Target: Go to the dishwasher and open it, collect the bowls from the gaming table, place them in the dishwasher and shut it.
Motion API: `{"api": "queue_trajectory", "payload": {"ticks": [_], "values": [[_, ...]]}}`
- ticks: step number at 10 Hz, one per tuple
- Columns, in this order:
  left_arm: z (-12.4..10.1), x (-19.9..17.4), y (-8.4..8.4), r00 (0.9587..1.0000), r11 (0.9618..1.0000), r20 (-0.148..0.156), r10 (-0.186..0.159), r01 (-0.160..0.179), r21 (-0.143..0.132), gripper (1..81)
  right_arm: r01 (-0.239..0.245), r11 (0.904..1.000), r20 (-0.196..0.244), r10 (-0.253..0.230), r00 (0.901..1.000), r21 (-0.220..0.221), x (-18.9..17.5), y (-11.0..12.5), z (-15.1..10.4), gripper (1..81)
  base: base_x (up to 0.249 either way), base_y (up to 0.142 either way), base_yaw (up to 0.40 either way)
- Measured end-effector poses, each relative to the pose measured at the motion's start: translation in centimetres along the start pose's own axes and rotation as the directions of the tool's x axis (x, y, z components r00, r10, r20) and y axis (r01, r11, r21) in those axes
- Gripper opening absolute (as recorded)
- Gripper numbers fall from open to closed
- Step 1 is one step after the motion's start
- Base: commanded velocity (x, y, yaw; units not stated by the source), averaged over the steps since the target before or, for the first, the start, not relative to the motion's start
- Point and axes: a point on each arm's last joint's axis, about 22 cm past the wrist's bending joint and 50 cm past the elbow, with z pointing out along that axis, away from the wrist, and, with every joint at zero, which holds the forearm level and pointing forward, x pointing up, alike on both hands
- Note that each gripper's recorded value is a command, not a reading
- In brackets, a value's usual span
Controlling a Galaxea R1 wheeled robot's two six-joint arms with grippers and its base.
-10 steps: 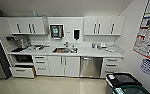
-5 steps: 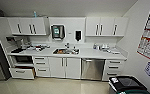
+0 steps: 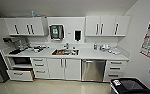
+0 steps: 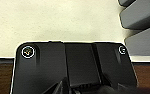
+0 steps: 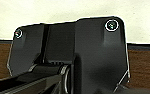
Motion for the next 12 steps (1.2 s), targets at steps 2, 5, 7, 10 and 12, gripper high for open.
{"api": "queue_trajectory", "payload": {"ticks": [2,5,7,10,12], "values": [[-0.6,0.4,-3.0,1.0,0.999,-0.005,0.004,-0.004,0.044,81.1,-0.002,0.9988,-0.004,0.003,1.0,0.048,0.3,-3.3,0.6,81.1,0.131,0.0,0.0],[-0.1,-0.2,-0.5,1.0,1.0,0.003,0.0,0.0,0.006,81.1,-0.002,1.0,0.0,0.002,1.0,0.007,-0.1,-0.5,0.1,81.1,0.131,0.0,0.0],[-0.2,-0.1,-1.1,1.0,0.9999,0.002,0.0,0.0,0.013,81.1,-0.002,0.9999,-0.004,0.002,1.0,0.013,0.2,-0.9,0.2,81.1,0.131,0.0,0.0],[-0.3,-0.2,-1.3,1.0,0.9998,0.003,0.0,0.0,0.018,81.1,-0.003,0.9998,-0.002,0.003,1.0,0.02,0.1,-1.4,0.3,81.1,0.131,0.0,0.0],[-0.2,-0.1,-1.2,1.0,0.9999,0.002,0.001,-0.001,0.017,81.1,-0.004,0.9998,-0.003,0.004,1.0,0.018,0.1,-1.2,0.2,81.1,0.131,0.0,0.0]]}}
